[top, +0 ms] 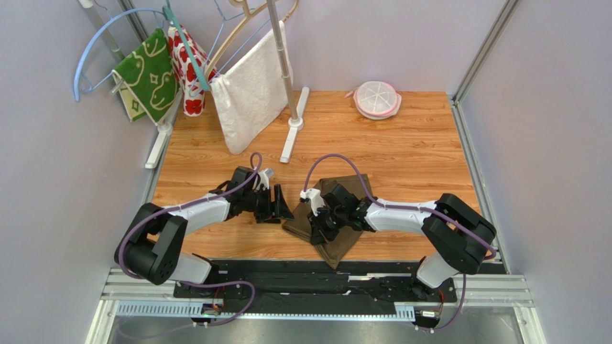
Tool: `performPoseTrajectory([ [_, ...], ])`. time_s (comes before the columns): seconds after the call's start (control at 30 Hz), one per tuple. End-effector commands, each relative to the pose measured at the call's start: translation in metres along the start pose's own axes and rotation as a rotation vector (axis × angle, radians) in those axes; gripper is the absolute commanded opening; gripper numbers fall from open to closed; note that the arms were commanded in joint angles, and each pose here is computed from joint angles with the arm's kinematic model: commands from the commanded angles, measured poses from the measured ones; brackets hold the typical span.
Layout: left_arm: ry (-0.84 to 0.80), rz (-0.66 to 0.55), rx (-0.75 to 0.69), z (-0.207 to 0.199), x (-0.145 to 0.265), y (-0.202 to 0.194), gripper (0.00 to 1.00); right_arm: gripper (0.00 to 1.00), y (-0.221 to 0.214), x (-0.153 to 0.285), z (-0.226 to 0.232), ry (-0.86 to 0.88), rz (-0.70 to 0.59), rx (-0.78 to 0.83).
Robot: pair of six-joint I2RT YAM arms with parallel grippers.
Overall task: Fold the napkin, place the utensils inside, and roll it up
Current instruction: Roll the napkin with the utensil
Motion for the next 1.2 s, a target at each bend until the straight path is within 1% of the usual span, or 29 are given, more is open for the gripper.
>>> performPoseTrajectory([
  [0.0,-0.082,0.01,-0.028,-0.013,-0.005,0.004,0.71,0.0,0.007,0.0,-0.003,0.018,-0.065,0.023],
  [0.1,-0.09,0.051,-0.019,-0.013,-0.01,0.0,0.69,0.0,0.005,-0.001,-0.006,0.022,-0.067,0.018],
  [0.13,-0.104,0.042,-0.035,-0.016,-0.012,0.002,0.67,0.0,0.005,-0.002,-0.006,0.024,-0.066,0.016],
  [0.23,-0.096,0.047,-0.037,-0.015,-0.015,0.004,0.55,0.0,0.002,-0.003,-0.009,0.023,-0.065,0.009],
  [0.27,-0.096,0.05,-0.035,-0.016,-0.016,0.005,0.49,0.0,0.001,-0.003,-0.01,0.024,-0.06,0.007],
  [0.33,-0.096,0.049,-0.037,-0.017,-0.017,0.006,0.45,0.0,0.0,-0.003,-0.01,0.025,-0.056,0.002],
  [0.37,-0.097,0.05,-0.035,-0.017,-0.017,0.007,0.41,0.0,-0.002,-0.004,-0.01,0.028,-0.052,0.0],
  [0.43,-0.099,0.049,-0.033,-0.019,-0.018,0.008,0.32,0.0,-0.002,-0.004,-0.011,0.027,-0.052,0.003],
  [0.47,-0.1,0.053,-0.033,-0.019,-0.018,0.009,0.24,0.0,-0.001,-0.003,-0.011,0.023,-0.054,0.004],
  [0.53,-0.096,0.062,-0.026,-0.02,-0.019,0.009,0.15,0.0,0.001,-0.002,-0.01,0.018,-0.064,0.004],
  [0.57,-0.081,0.078,-0.012,-0.02,-0.019,0.009,0.06,0.0,0.003,-0.001,-0.009,0.018,-0.07,0.004],
  [0.6,-0.074,0.085,-0.005,-0.02,-0.019,0.009,0.02,0.0,0.007,0.0,-0.007,0.021,-0.08,0.008],
  [0.63,-0.065,0.091,-0.002,-0.02,-0.018,0.009,0.0,0.04,0.008,0.003,-0.007,0.012,-0.08,0.003],
  [0.7,-0.029,0.101,0.017,-0.02,-0.016,0.009,0.0,0.12,0.016,0.011,-0.001,0.004,-0.103,0.017],
  [0.73,-0.018,0.104,0.018,-0.02,-0.015,0.009,0.0,0.28,0.019,0.015,0.0,-0.024,-0.102,0.022],
  [0.77,0.008,0.114,0.03,-0.021,-0.013,0.008,0.0,0.34,0.025,0.022,0.005,-0.039,-0.13,0.043],
  [0.8,0.025,0.117,0.03,-0.02,-0.012,0.009,0.0,0.43,0.028,0.025,0.012,-0.046,-0.137,0.065],
  [0.83,0.038,0.124,0.036,-0.02,-0.011,0.008,0.0,0.47,0.031,0.028,0.013,-0.094,-0.142,0.07],
  [0.9,0.067,0.139,0.037,-0.02,-0.008,0.008,0.0,0.55,0.036,0.034,0.026,-0.119,-0.17,0.108],
  [0.93,0.072,0.141,0.038,-0.022,-0.008,0.009,0.0,0.58,0.039,0.036,0.027,-0.183,-0.189,0.117],
  [1.0,0.097,0.163,0.05,-0.019,-0.007,0.007,0.0,0.61,0.039,0.034,0.041,-0.225,-0.206,0.172],
  [1.03,0.1,0.169,0.053,-0.019,-0.007,0.008,0.0,0.61,0.04,0.033,0.04,-0.302,-0.225,0.189],
  [1.1,0.098,0.198,0.079,-0.017,-0.009,0.007,0.0,0.62,0.036,0.024,0.051,-0.346,-0.227,0.23],
  [1.17,0.083,0.227,0.106,-0.015,-0.012,0.007,0.0,0.62,0.036,0.019,0.054,-0.44,-0.255,0.254],
])
Point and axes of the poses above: each gripper's point midway between its finger pads, its own x axis back along the fingers, its own z axis along the line the jaws close on, y = z × x, the point moved 10 cm from there along x, back along the fingers, and after that the axes turned 7 degrees about x, right-handed, at the moved point
